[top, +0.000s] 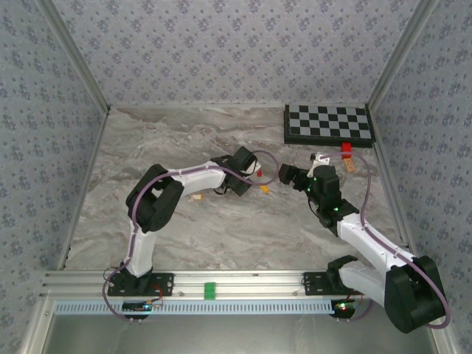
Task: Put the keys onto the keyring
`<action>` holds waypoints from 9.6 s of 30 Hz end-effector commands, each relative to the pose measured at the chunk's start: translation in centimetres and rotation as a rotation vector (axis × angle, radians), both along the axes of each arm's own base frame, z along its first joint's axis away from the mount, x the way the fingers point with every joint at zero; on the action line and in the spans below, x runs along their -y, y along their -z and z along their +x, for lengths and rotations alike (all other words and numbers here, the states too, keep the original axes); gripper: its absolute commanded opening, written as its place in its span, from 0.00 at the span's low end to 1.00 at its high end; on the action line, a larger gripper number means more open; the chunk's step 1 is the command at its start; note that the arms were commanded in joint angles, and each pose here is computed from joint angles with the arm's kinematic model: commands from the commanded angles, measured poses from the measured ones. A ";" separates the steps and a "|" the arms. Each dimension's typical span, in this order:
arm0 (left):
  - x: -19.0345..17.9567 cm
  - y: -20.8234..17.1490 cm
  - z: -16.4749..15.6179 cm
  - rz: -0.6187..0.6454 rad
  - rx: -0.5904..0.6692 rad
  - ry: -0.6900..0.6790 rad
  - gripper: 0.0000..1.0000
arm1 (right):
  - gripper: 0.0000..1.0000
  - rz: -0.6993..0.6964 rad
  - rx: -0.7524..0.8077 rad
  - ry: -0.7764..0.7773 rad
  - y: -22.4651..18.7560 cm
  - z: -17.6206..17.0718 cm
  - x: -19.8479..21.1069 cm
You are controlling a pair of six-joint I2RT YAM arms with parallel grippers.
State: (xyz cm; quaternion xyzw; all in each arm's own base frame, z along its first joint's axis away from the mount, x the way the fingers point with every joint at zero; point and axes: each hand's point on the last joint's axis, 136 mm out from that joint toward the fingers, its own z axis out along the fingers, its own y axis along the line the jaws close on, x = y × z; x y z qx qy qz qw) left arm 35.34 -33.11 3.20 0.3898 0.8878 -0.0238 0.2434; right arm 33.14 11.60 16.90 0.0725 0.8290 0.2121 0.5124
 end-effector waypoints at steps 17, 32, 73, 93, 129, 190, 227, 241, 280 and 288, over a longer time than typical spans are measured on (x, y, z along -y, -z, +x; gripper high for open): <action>-0.5 -12.7 -0.3 -0.195 0.203 -0.027 0.00 | 1.00 0.020 0.069 -0.055 -1.5 -0.5 -1.2; -1.0 -23.4 -4.5 -0.691 0.122 0.158 0.00 | 0.64 0.073 0.276 -0.462 -7.9 -3.0 -7.9; -2.5 -25.1 -5.3 -0.759 0.143 0.130 0.00 | 0.48 0.099 0.254 -0.689 -9.4 -4.7 -13.1; -0.1 -27.0 -9.3 -0.883 -0.022 0.353 0.00 | 0.28 0.365 0.276 -0.935 -13.6 -5.8 -14.0; 0.4 -27.1 -9.8 -0.921 -0.083 0.389 0.15 | 0.00 0.409 0.260 -1.062 -13.4 -7.2 -16.0; -1.3 -25.7 -6.6 -0.989 -0.075 0.186 0.27 | 0.00 0.293 0.011 -0.817 -11.6 -4.3 -16.2; -0.2 -25.9 -6.8 -1.026 -0.089 0.198 0.00 | 0.20 0.262 0.064 -0.781 -11.4 -4.4 -15.0; -0.3 -26.8 -7.2 -1.082 -0.087 0.209 0.00 | 0.57 0.483 0.226 -0.748 -14.1 -3.9 -11.6; -0.9 -29.4 -8.4 -1.093 -0.019 0.279 0.00 | 0.27 0.739 0.165 -1.069 -15.0 -4.4 -15.4; -1.2 -29.7 -8.0 -1.104 -0.006 0.267 0.00 | 0.26 0.746 0.137 -1.084 -14.6 -4.8 -15.8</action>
